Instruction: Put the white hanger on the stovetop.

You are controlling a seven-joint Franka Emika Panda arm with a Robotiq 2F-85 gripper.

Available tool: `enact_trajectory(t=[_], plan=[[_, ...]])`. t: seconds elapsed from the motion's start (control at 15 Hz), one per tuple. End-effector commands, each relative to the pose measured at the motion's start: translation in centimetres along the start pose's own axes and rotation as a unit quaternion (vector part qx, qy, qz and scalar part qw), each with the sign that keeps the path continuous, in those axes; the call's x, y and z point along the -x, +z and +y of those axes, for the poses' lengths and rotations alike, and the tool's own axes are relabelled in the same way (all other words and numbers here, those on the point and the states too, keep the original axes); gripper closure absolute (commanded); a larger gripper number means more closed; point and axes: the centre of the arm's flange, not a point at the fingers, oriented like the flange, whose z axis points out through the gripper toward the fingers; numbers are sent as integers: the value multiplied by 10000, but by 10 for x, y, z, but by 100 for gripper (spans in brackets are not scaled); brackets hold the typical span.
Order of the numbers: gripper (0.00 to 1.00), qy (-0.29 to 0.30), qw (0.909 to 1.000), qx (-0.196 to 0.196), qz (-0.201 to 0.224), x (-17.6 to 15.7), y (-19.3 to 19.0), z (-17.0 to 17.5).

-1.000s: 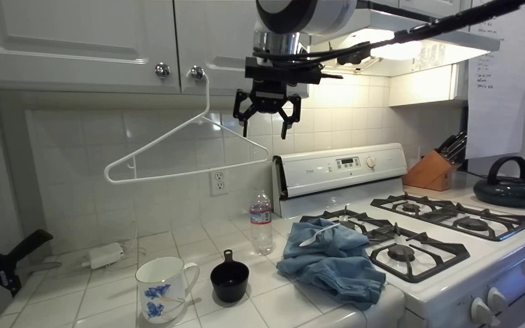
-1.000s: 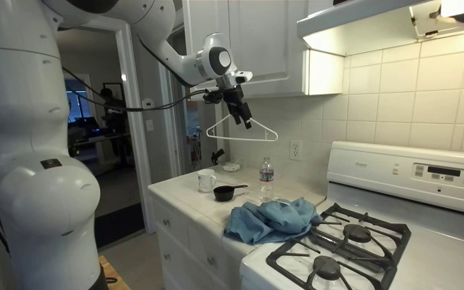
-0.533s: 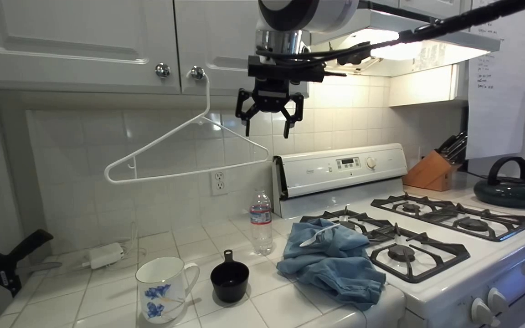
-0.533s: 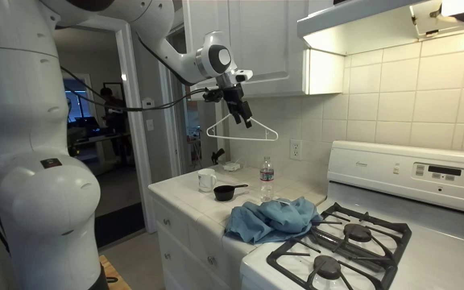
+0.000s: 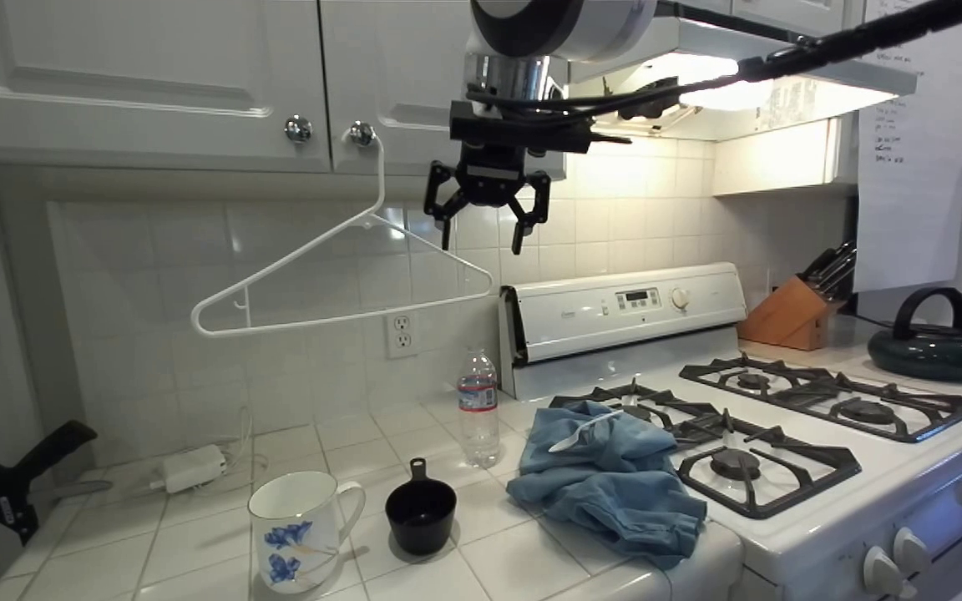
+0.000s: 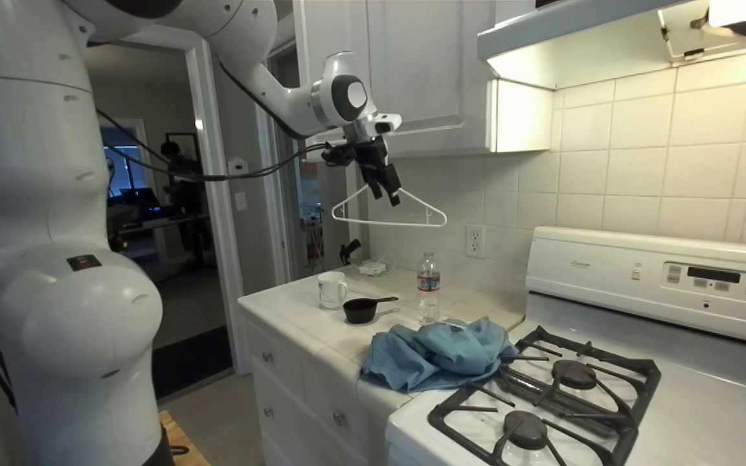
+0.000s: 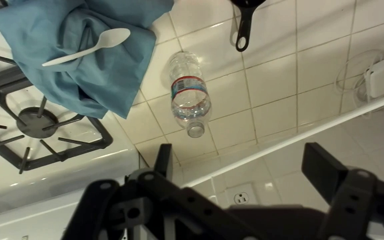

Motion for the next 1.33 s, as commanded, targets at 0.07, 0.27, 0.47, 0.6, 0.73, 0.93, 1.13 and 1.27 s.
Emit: enact_trajectory(t=[0.07, 0.27, 0.47, 0.6, 0.73, 0.93, 1.13, 1.27], plan=[[0, -842, 9924, -863, 252, 53, -33, -15], [0, -1536, 9788, -1095, 793, 69, -55, -29], [0, -2127, 9602, -1151, 1397, 82, -62, -42], [0, -2232, 9468, -1232, 1965, 87, -56, -53], [0, -2258, 9351, -1278, 2413, 90, -49, -61], [0, -2055, 9320, -1173, 2746, 86, -35, -62], [0, -1878, 9356, -989, 2823, 79, -26, -54], [0, -1777, 9353, -997, 2892, 80, -22, -59]])
